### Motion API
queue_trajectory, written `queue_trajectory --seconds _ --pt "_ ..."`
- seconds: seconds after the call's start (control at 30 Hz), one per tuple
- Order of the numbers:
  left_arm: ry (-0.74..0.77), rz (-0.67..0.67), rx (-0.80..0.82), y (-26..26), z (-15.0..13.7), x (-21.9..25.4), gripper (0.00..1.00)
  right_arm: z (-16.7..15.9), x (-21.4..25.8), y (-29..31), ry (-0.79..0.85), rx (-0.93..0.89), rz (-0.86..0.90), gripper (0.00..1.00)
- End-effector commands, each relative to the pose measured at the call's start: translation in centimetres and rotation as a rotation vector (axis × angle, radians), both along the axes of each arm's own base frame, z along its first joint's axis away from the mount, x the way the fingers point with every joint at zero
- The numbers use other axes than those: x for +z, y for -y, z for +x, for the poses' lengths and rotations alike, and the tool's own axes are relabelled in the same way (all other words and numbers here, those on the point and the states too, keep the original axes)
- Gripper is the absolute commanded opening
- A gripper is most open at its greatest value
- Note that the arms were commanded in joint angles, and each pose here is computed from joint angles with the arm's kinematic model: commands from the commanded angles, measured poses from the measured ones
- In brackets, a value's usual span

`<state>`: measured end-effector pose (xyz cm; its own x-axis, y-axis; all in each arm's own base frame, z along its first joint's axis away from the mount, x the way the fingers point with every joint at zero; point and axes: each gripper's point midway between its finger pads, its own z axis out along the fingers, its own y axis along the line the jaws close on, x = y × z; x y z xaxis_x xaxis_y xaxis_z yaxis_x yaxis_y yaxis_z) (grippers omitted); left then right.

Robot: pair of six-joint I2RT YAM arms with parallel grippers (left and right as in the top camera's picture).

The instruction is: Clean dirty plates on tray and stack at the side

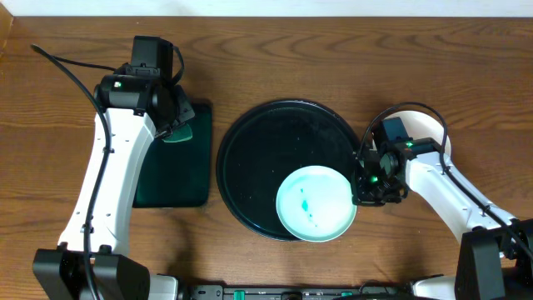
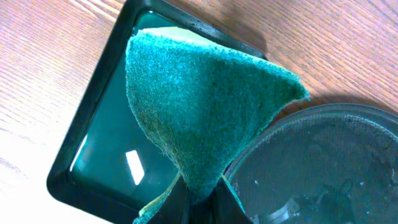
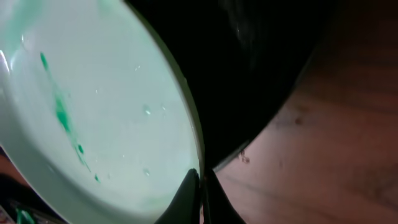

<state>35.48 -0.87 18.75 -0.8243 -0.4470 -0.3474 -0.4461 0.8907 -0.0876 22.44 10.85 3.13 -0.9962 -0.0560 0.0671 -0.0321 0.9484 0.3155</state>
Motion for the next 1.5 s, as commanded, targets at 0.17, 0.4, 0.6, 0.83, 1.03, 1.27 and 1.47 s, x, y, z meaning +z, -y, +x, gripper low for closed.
queue_trajectory --seconds 0.17,0.4,0.6,0.83,1.03,1.27,1.47 --pt "-0.012 0.004 0.009 -0.2 -0.1 -0.4 0.07 7.6 3.5 -3.2 0.273 -0.092 0.018 0.01" --pt "-0.013 0.003 0.009 -0.2 -0.1 -0.4 0.07 9.4 0.9 -6.6 0.307 -0.119 -0.022 0.01" --pt "-0.013 0.003 0.009 -0.2 -0.1 -0.4 0.07 10.0 -0.4 -8.5 0.244 -0.016 -0.017 0.21" --pt "-0.023 -0.067 -0.032 1.7 0.2 -1.0 0.07 12.9 -0.2 -9.5 0.207 0.131 -0.053 0.24" --pt "-0.051 -0.068 -0.085 3.9 0.2 -1.9 0.07 10.6 -2.0 -9.1 0.08 0.149 -0.064 0.16" --pt "-0.082 -0.064 -0.101 4.6 0.3 -3.0 0.07 10.5 -1.0 -9.6 0.082 0.193 -0.023 0.21" --pt "-0.082 -0.067 -0.111 5.3 0.2 -3.0 0.07 13.1 4.5 -8.9 0.177 0.31 -0.055 0.38"
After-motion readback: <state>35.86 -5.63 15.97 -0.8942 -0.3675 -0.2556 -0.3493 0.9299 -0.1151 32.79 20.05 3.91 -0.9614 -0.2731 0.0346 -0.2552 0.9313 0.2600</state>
